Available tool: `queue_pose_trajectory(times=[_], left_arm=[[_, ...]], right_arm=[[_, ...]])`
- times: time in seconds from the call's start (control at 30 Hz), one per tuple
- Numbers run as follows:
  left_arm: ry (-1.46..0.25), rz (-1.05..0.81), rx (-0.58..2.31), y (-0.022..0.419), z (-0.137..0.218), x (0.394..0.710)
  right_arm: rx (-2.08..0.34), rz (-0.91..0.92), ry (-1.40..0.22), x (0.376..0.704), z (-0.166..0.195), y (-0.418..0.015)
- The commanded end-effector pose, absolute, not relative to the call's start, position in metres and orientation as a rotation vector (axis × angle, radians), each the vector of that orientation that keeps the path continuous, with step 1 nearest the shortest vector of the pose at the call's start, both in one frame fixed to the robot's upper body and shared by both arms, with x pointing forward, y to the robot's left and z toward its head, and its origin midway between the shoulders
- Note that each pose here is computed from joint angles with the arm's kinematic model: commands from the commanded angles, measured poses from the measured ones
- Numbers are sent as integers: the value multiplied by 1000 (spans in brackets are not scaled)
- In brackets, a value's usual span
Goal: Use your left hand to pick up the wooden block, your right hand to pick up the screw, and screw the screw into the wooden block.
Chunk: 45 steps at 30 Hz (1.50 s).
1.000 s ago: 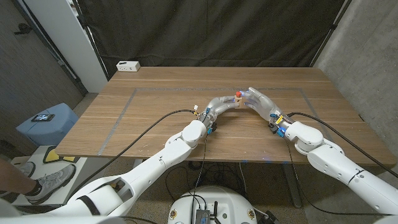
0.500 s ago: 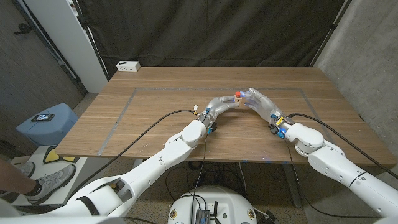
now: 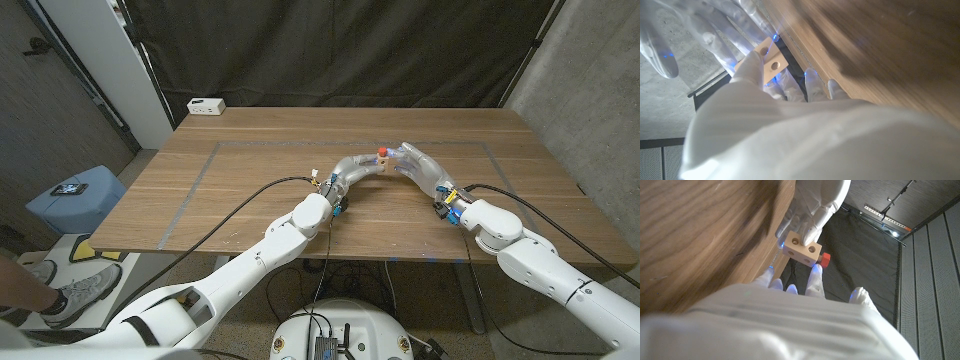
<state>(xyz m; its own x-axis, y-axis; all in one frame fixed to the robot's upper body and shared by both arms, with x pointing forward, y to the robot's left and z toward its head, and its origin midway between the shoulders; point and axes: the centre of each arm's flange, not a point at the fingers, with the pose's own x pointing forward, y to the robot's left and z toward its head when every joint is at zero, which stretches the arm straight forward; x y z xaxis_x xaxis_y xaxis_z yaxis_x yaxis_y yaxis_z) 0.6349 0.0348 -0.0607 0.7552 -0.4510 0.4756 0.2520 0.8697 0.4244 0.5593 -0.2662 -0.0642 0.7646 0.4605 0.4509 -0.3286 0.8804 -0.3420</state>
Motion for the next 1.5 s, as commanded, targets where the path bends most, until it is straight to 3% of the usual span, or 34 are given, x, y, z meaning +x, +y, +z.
queue_pose_trajectory(times=[0.03, 1.0, 1.5], left_arm=[[-601, -393, 349, 36, -61, 635], [-603, -395, 349, 38, -61, 636], [-604, -398, 349, 40, -59, 637]], right_arm=[[-255, 432, -546, 552, -68, -266], [-259, 465, -543, 542, -69, -255], [-267, 416, -532, 540, -67, -271]])
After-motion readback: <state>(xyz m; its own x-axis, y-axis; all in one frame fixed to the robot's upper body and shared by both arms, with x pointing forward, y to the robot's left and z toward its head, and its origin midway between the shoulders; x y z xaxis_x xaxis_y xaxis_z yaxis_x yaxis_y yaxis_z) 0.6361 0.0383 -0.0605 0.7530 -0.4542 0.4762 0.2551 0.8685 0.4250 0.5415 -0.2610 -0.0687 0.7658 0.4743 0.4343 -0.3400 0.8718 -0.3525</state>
